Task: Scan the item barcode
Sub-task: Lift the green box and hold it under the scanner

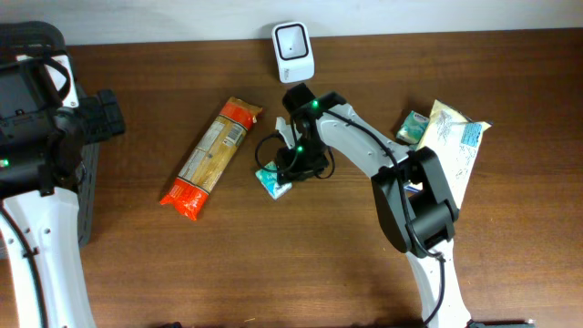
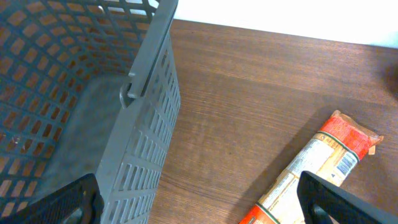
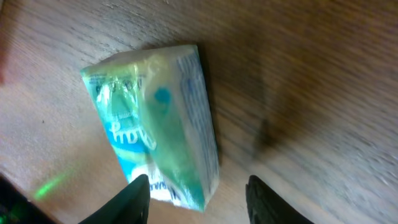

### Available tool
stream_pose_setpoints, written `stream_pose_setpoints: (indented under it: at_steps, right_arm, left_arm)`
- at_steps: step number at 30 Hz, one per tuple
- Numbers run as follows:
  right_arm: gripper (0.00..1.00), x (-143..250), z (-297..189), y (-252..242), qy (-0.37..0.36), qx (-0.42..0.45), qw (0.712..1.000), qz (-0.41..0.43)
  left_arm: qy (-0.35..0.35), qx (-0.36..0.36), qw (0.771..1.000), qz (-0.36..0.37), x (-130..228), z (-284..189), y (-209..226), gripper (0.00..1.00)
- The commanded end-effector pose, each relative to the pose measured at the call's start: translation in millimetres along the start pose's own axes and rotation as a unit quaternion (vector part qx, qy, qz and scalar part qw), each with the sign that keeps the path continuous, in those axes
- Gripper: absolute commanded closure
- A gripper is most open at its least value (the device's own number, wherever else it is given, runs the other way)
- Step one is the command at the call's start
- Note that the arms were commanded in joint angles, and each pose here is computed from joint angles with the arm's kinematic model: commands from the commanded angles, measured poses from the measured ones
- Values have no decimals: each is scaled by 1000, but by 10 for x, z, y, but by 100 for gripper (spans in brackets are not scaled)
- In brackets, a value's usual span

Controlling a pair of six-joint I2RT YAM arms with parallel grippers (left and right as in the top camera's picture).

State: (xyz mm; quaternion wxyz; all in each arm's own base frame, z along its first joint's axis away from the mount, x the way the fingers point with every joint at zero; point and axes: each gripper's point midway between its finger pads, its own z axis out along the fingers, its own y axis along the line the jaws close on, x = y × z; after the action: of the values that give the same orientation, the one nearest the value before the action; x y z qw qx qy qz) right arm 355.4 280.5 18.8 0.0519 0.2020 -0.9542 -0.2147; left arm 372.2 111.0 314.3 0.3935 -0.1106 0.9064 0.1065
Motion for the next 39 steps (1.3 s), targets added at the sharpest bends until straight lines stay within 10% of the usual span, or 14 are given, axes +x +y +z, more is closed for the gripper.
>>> stream_pose_setpoints:
  at_steps: [1, 8, 15, 21, 39]
  right_arm:
    - [55, 74, 157, 23, 6, -21, 1000, -7]
    - [96, 122, 274, -5, 6, -40, 999, 10]
    - [96, -110, -872, 467, -85, -260, 962, 3]
    - [96, -96, -2000, 734, -143, -511, 846, -52]
    - [96, -180, -2078, 650, -138, -514, 847, -22]
  left_arm:
    - [-7, -5, 1000, -6, -39, -36, 26, 1]
    - [-7, -5, 1000, -6, -39, -36, 26, 1]
    - [-7, -5, 1000, -6, -38, -36, 26, 1]
    - [-7, -5, 1000, -6, -38, -36, 28, 1]
    - [-7, -5, 1000, -6, -38, -36, 26, 1]
